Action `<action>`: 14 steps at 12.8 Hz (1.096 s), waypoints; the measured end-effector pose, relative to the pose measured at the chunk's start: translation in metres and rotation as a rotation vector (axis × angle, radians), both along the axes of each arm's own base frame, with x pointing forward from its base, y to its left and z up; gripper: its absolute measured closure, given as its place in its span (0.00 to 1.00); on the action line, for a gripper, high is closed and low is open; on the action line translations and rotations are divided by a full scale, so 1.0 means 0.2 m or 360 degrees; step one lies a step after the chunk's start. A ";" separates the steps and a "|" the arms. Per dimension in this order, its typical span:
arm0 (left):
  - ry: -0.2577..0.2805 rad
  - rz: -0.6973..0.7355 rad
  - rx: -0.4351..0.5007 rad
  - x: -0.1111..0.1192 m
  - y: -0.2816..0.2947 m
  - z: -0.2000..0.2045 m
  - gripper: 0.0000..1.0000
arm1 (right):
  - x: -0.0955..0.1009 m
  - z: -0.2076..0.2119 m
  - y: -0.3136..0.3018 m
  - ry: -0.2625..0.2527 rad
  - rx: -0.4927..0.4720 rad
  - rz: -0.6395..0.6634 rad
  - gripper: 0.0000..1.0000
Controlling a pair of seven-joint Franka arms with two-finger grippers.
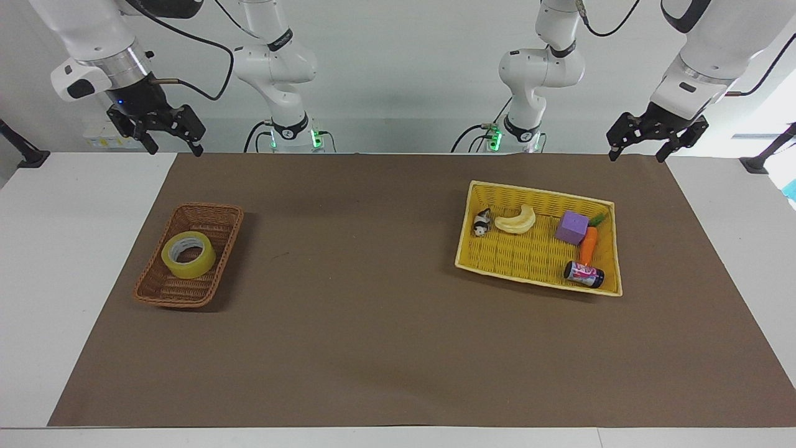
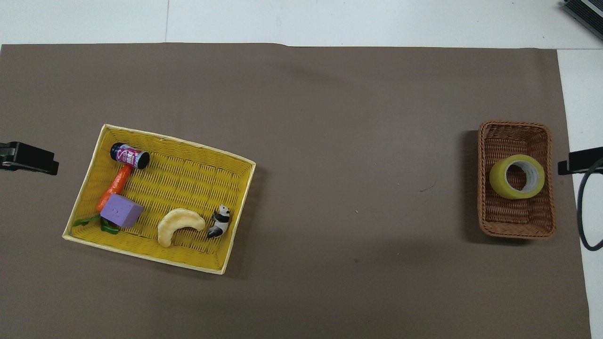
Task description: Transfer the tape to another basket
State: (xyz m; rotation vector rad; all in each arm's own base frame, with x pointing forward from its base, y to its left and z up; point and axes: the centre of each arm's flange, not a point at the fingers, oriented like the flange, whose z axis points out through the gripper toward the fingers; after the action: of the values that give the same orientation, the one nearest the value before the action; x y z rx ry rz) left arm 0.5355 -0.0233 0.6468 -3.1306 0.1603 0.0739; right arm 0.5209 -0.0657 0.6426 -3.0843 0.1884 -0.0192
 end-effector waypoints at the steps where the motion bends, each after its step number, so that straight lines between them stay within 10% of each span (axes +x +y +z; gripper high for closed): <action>1: 0.0000 0.0000 0.0000 0.00 0.00 0.00 0.00 | 0.00 0.00 0.01 -0.0002 0.0000 0.0004 0.00; 14: 0.0000 0.0000 0.0000 0.00 0.00 0.00 0.00 | 0.01 0.01 0.11 0.0003 -0.0082 0.0078 0.00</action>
State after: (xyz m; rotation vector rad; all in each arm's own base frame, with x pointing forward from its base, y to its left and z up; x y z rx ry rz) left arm 0.5355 -0.0233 0.6468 -3.1306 0.1603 0.0739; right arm 0.5222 -0.0442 0.6439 -3.1392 0.1142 -0.0191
